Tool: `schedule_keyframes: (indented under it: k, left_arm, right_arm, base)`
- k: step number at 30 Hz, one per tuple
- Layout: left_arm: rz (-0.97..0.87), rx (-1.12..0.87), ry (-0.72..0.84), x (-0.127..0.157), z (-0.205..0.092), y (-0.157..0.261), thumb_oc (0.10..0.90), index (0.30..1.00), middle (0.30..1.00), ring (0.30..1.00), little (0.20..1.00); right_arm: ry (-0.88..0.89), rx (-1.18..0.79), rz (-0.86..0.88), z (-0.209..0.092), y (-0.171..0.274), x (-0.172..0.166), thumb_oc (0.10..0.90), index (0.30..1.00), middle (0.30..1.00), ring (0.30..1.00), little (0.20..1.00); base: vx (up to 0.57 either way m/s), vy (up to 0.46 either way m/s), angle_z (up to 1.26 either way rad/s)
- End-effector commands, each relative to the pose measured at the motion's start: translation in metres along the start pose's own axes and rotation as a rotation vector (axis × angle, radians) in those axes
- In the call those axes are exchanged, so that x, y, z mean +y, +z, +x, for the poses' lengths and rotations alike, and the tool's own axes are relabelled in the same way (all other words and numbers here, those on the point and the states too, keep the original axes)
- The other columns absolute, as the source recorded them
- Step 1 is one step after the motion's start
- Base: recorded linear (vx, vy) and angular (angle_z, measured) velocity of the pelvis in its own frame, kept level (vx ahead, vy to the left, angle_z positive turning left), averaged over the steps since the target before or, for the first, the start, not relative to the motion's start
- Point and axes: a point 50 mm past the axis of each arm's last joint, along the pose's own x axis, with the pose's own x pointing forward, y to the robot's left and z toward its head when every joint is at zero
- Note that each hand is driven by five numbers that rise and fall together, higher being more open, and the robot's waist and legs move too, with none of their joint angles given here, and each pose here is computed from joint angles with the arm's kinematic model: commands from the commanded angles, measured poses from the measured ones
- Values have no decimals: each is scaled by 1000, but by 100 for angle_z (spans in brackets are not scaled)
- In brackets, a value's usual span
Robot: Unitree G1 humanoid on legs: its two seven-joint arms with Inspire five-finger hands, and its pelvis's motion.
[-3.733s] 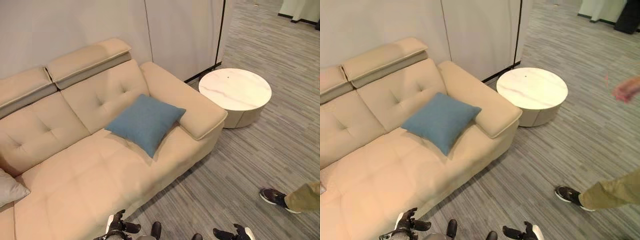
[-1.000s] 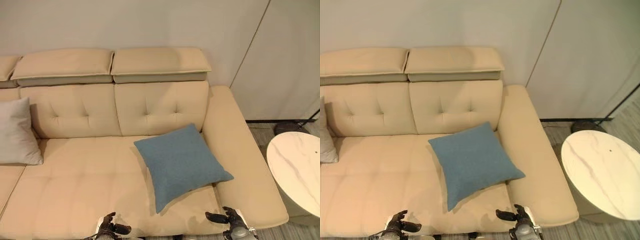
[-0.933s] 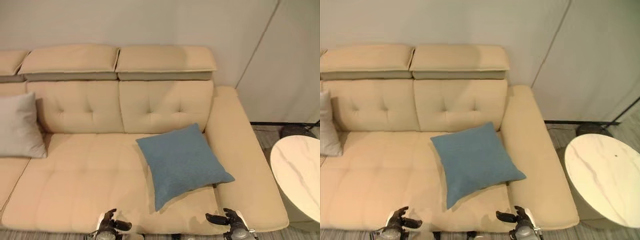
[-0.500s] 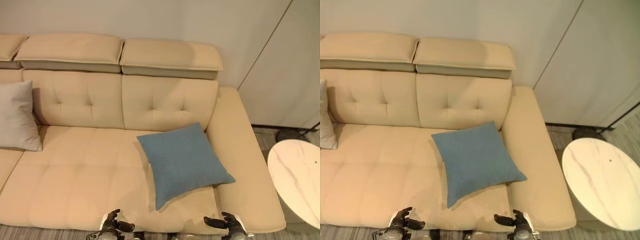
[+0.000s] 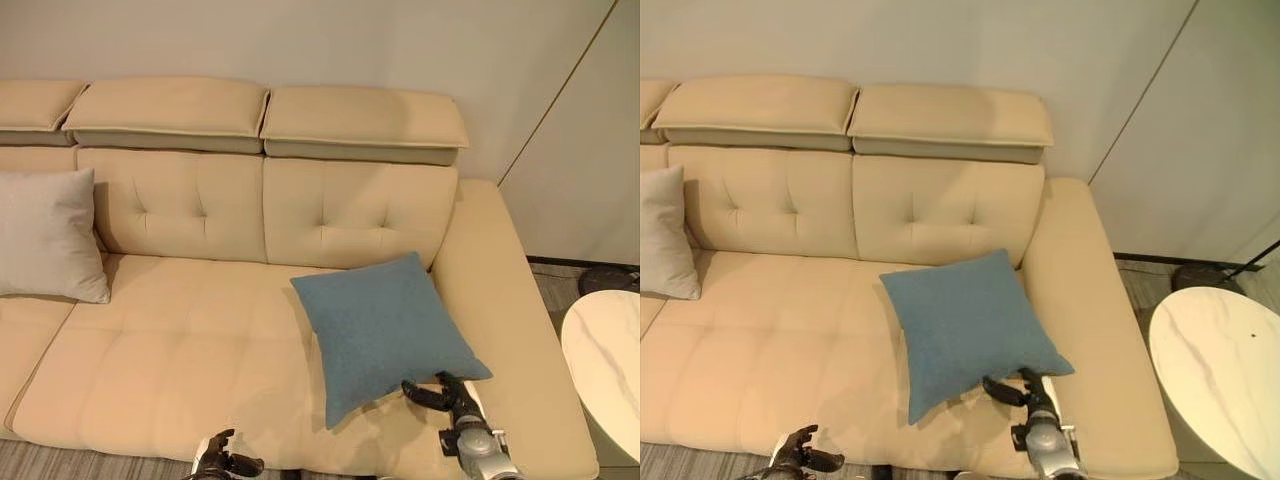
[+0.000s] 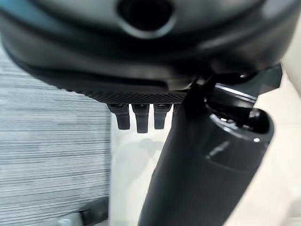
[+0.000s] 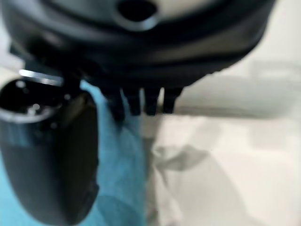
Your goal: Pick up all the scattered cushions and arrange them neatly on the sofa.
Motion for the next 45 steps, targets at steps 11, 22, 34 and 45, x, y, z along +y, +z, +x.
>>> schedule_keyframes:
  k: [11,22,34,45]
  left_arm:
    - [-15,-53,51,8,2,12,800,900,900,900,900]
    - [-17,-34,44,13,2,4,800,900,900,900,900]
    - [-13,-139,-7,4,7,37,800,900,900,900,900]
    - [-100,-270,-24,1,7,79,800,900,900,900,900]
  right_arm:
    - [-327,-406,-103,-6,80,-89,800,900,900,900,900]
    - [-380,-379,-115,13,101,-111,800,900,900,900,900]
    - [-462,-170,-99,41,109,-148,800,900,900,900,900]
    - [-262,-98,75,51,93,-82,800,900,900,900,900]
  base:
    - [1,-1,0]
    - [-5,-22,3]
    - [-53,-76,45]
    - [31,-51,24]
